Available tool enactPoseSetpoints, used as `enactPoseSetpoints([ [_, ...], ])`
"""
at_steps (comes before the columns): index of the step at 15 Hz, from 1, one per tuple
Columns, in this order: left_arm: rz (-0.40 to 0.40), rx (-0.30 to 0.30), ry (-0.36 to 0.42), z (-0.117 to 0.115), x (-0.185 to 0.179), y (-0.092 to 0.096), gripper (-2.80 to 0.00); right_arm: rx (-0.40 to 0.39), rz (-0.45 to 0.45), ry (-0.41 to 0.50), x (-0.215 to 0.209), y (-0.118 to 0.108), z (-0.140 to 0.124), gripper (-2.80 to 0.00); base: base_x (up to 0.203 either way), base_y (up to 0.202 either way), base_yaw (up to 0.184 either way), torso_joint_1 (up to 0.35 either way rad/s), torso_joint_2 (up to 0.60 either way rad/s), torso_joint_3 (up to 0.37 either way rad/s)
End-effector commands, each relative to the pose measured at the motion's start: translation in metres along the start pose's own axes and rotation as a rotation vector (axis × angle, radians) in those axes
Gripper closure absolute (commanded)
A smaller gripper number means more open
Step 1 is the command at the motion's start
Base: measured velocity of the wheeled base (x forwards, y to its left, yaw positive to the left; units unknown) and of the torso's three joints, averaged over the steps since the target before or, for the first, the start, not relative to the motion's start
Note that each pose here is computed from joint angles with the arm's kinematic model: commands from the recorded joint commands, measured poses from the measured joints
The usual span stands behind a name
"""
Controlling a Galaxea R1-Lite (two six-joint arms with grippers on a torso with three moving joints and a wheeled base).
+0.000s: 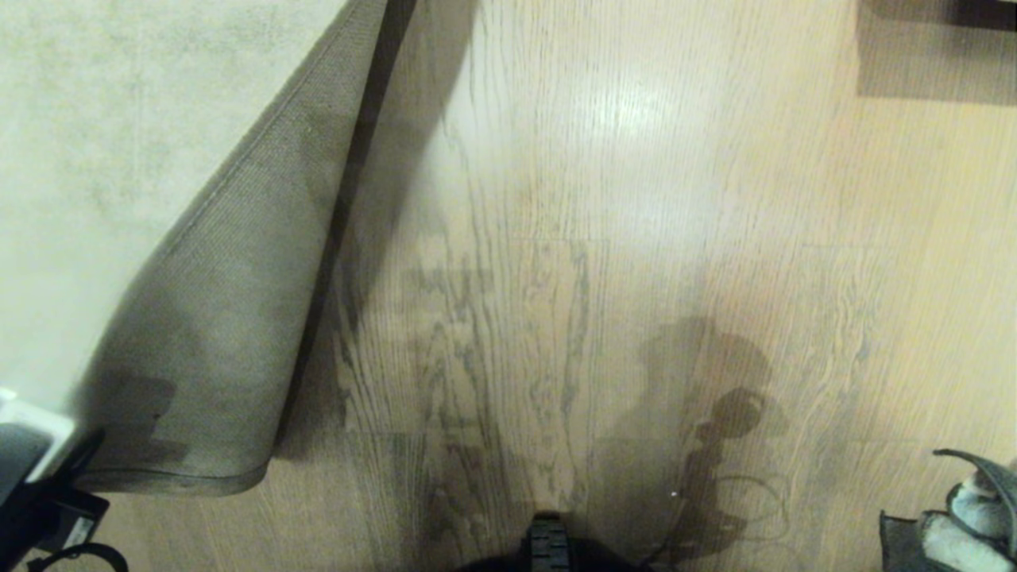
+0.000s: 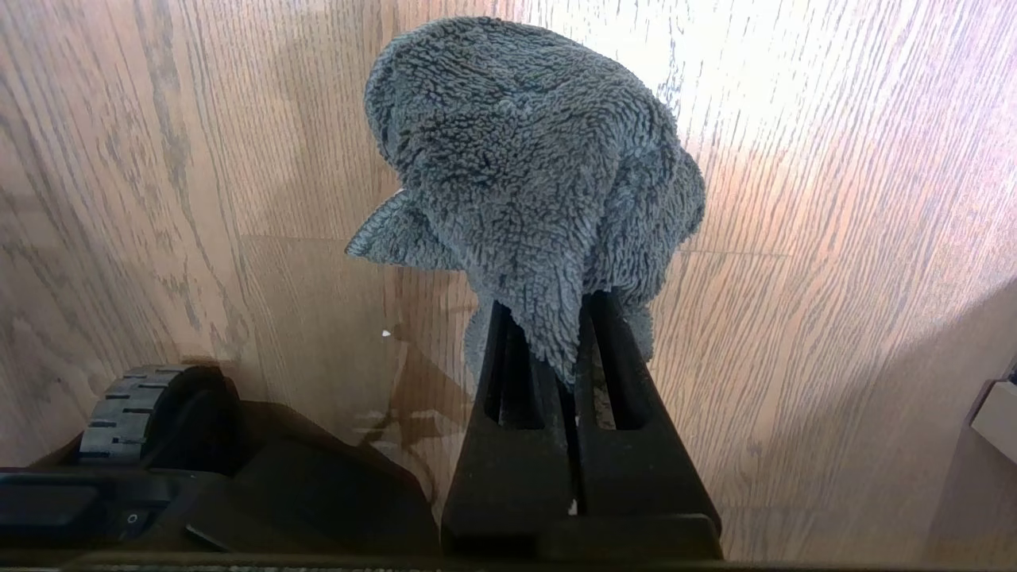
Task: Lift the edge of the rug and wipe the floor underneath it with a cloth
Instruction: Lay down the carpet
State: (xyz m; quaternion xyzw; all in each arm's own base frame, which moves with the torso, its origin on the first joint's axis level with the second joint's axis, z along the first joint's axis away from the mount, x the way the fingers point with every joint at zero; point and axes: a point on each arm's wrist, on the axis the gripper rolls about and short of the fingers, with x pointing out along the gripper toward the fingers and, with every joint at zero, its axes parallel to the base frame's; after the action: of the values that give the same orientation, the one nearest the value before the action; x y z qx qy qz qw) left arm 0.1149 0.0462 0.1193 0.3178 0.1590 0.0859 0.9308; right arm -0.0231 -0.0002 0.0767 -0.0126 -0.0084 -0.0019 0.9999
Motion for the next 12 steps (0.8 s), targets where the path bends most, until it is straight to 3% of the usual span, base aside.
enactPoseSetpoints([
  [1,0.005,0.004,-0.005,0.0005,-0.0001,0.0005,0.00,-0.001,0.001,0.003,0.0003,0.0000,0.0002,0.00,0.000,0.000,0.000,0.000,0.00,0.000],
  [12,0.010,0.008,-0.009,0.0010,-0.0026,0.0006,0.00,0.001,-0.001,0.003,0.0003,0.0000,0.0002,0.00,0.000,0.000,0.000,0.000,0.00,0.000],
])
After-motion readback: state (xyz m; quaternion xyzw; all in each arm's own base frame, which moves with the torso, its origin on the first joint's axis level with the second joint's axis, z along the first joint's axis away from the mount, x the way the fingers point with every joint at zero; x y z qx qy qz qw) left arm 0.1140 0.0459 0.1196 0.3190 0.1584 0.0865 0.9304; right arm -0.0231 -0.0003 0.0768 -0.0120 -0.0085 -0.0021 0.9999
